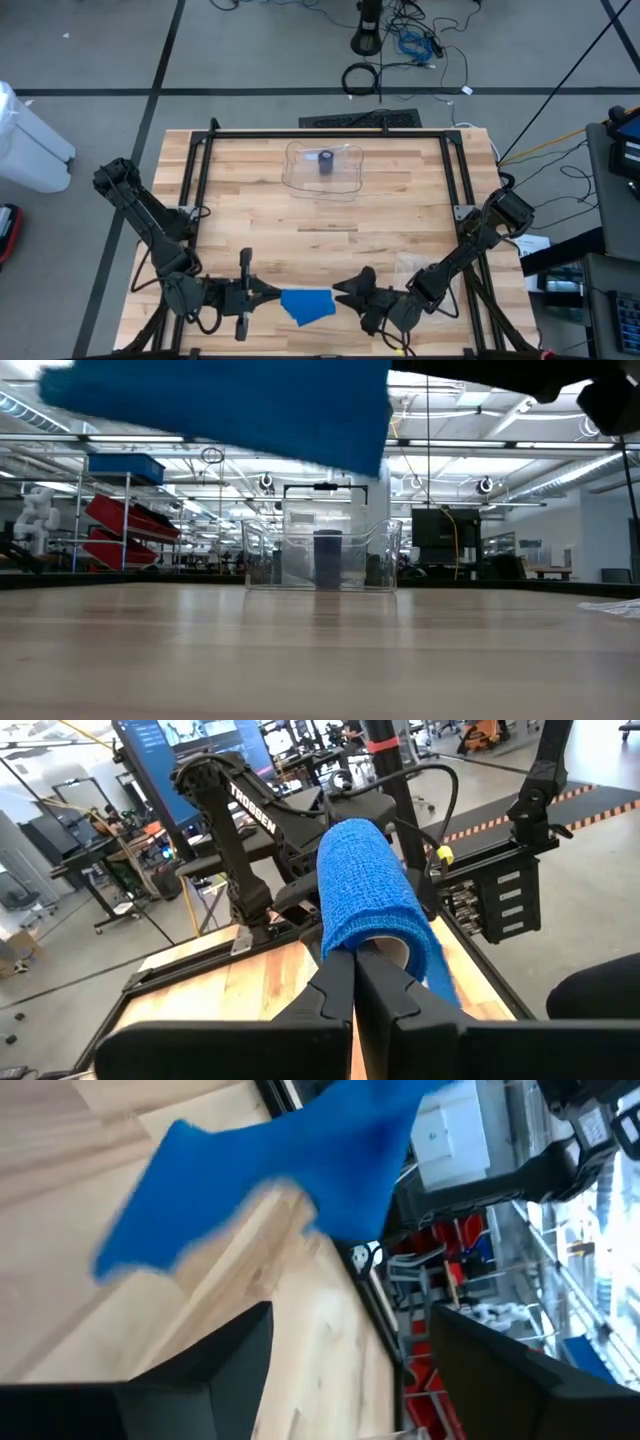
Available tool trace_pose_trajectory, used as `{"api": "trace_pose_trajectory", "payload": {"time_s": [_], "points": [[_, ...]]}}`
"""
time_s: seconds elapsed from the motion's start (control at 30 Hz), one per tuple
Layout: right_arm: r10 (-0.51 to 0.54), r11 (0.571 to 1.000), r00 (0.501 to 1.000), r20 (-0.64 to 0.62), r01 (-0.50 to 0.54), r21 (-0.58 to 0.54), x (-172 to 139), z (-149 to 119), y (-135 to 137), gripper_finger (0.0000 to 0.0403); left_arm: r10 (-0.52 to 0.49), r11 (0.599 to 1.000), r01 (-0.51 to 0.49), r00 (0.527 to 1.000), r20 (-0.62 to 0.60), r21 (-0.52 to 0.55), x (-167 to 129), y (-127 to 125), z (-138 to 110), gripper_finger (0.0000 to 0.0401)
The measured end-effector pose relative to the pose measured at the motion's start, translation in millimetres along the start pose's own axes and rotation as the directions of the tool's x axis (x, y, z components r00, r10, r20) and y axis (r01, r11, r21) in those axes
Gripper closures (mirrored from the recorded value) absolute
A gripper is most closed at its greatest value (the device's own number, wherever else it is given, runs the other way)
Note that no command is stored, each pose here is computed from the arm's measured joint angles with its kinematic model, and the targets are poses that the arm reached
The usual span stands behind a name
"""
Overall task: Roll bandage
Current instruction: Roll the blue bandage
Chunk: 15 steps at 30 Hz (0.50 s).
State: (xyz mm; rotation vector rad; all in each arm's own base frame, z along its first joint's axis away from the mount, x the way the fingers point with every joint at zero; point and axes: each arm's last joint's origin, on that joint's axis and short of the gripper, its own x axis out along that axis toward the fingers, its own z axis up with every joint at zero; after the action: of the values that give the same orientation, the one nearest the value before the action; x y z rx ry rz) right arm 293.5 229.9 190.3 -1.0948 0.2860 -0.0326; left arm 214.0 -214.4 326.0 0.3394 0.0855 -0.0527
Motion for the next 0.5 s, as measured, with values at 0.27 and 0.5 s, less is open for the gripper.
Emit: {"api": "trace_pose_trajectory", "payload": {"time_s": [0.27, 0.5], "points": [[-0.02, 0.997, 0.997, 0.07, 0.025, -0.076, -9.1, 11.0, 0.0, 0.0193, 0.0, 1.0, -0.001, 1.0, -0.001, -0.014, 0.2, 0.1, -0.2, 0.0401], [0.019, 0.997, 0.99, 0.141, -0.007, -0.083, -4.3, 18.4, 7.7, 0.0222, 0.01, 1.0, -0.01, 1.0, -0.004, -0.026, 2.2, 2.2, -0.6, 0.0401]]}}
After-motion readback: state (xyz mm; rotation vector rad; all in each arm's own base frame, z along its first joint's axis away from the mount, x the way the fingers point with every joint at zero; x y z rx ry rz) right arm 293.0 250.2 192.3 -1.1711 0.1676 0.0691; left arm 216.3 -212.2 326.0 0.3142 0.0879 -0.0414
